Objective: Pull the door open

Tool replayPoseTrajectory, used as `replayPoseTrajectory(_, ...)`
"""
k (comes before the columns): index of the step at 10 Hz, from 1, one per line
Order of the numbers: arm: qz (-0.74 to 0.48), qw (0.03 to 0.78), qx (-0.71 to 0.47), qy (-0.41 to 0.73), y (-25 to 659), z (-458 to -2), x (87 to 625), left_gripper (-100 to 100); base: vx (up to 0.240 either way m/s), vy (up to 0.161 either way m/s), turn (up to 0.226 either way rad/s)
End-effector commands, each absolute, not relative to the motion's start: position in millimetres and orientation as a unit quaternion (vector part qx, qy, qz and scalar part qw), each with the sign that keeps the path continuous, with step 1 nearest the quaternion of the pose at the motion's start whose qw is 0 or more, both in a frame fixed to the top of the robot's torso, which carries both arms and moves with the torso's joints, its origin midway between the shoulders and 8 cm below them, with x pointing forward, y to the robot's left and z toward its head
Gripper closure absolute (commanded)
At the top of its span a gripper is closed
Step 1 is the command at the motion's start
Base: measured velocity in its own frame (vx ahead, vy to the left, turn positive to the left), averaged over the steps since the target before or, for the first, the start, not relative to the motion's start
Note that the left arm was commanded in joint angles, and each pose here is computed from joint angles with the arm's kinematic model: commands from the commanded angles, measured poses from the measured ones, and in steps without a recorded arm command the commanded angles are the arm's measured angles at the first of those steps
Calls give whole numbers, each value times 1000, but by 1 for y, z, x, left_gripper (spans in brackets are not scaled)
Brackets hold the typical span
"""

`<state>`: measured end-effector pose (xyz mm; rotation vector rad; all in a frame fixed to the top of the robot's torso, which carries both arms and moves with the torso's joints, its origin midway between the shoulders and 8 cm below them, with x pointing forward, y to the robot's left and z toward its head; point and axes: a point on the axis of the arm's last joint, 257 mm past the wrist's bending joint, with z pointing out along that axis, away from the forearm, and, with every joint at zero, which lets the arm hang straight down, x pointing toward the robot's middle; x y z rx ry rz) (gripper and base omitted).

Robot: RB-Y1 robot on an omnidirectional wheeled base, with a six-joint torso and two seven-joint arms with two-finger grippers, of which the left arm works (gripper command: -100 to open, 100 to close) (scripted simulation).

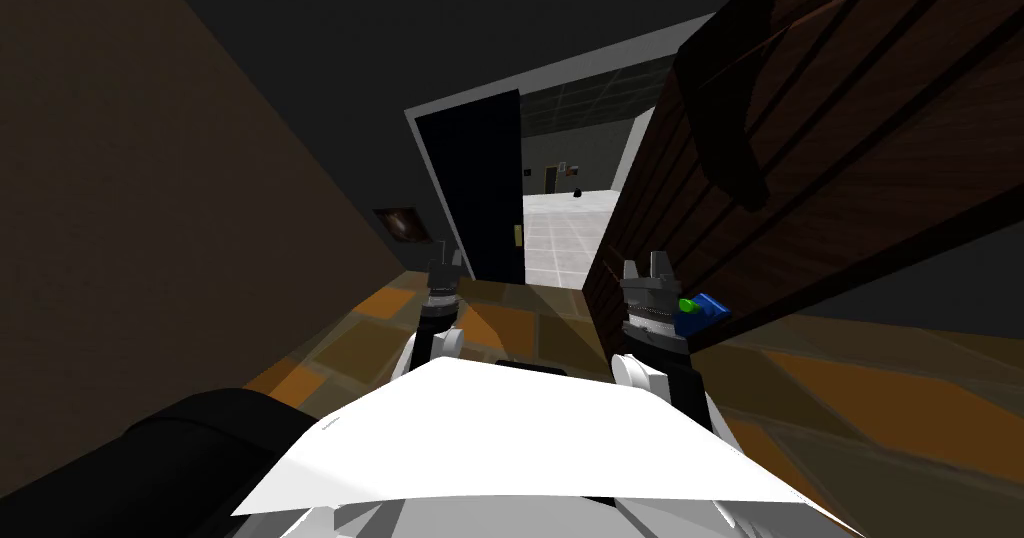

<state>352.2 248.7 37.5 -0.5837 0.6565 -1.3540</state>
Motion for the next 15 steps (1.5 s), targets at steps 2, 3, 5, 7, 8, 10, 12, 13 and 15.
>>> replayPoseTrajectory(2, -605, 685, -267, 304, 248, 24, 365, -100, 24, 15, -10)
replayPoseTrajectory(3, -605, 682, -271, 309, 248, 17, 372, -100, 117, -17, 10)
replayPoseTrajectory(5, -604, 677, -277, 317, 247, 6, 383, -100, 110, 1, -5)
replayPoseTrajectory(7, -603, 672, -282, 324, 247, -5, 393, -100, 97, -18, -3)
replayPoseTrajectory(8, -602, 669, -286, 329, 247, -12, 400, -100, 72, -10, -3)
replayPoseTrajectory(10, -600, 663, -293, 338, 247, -25, 412, -100, 77, -3, -4)
replayPoseTrajectory(12, -599, 657, -300, 346, 246, -38, 425, -100, 88, 2, -6)
replayPoseTrajectory(13, -597, 653, -305, 352, 246, -46, 433, -100, 104, -12, -6)
replayPoseTrajectory(15, -594, 646, -314, 362, 246, -61, 447, -100, 96, -12, -4)
